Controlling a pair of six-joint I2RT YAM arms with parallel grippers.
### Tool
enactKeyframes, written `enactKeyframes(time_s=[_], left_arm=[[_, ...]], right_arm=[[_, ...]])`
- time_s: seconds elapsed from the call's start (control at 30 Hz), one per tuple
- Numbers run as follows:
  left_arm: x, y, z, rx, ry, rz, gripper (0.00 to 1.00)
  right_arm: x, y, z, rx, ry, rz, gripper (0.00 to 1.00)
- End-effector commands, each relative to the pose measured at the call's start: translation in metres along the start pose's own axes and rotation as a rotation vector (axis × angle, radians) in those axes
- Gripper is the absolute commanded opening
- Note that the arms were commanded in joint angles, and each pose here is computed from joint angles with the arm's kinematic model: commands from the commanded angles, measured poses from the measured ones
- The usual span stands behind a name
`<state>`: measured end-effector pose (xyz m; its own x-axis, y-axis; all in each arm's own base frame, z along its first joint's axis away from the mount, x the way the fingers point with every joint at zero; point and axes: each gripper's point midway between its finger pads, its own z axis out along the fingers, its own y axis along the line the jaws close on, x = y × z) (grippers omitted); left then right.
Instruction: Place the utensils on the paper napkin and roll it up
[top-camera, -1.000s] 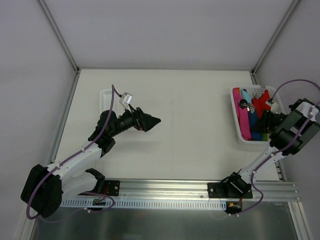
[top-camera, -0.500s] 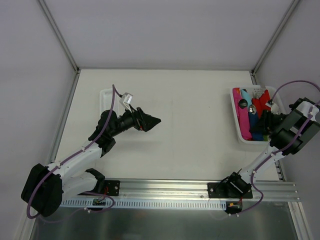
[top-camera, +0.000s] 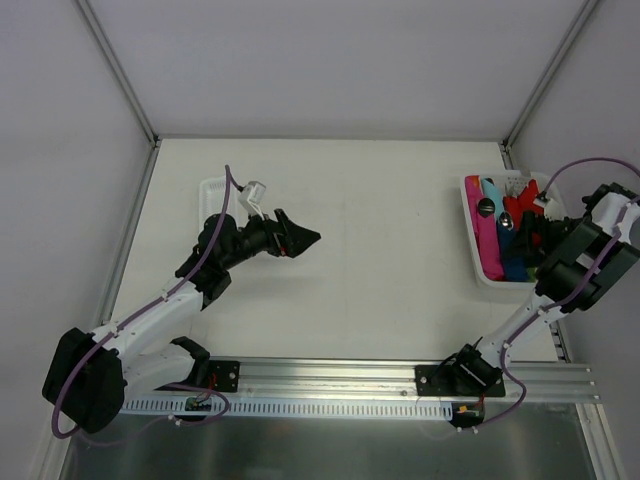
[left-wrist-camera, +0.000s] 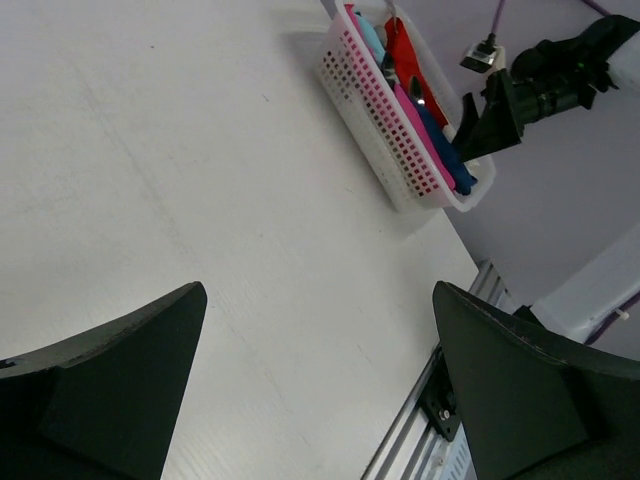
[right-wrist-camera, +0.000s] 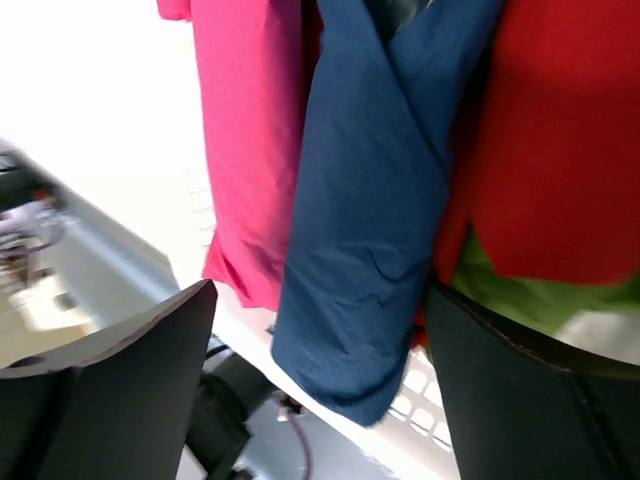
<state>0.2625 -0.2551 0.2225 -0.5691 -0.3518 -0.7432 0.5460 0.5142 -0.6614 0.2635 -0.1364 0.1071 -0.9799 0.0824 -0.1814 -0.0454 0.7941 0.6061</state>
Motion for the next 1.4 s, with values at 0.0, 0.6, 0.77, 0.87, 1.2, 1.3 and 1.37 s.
enactKeyframes(time_s=[0.0,0.6,0.77,0.87,1.2,1.3,1.37], left_arm=[[-0.015,0.004,0.003,-0.080,-0.013,0.033,0.99],[-0.048,0.057,-0.043,-0.411,0.043,0.009,0.99],[-0.059,0.069,-0.057,-0.518,0.071,0.080,0.99],[-0.051,0.081,-0.059,-0.579,0.137,0.068,0.99],[-0.012,0.115,-0.060,-0.670,0.256,-0.002,0.99],[0.000,0.125,-0.064,-0.705,0.272,-0.023,0.99],[0.005,0.128,-0.066,-0.710,0.283,-0.029,0.99]], right_arm=[[-0.039,-0.012,-0.057,0.304,-0.168,-0.176,0.91],[-0.102,0.119,-0.063,0.519,-0.352,-0.486,0.99],[-0.108,0.193,-0.009,0.349,-0.437,-0.465,0.99],[-0.098,0.230,0.039,0.244,-0.423,-0.511,0.99],[-0.013,0.294,0.172,0.053,-0.308,-0.667,0.99],[-0.007,0.287,0.181,0.055,-0.283,-0.663,0.99],[-0.006,0.284,0.183,0.062,-0.277,-0.662,0.99]])
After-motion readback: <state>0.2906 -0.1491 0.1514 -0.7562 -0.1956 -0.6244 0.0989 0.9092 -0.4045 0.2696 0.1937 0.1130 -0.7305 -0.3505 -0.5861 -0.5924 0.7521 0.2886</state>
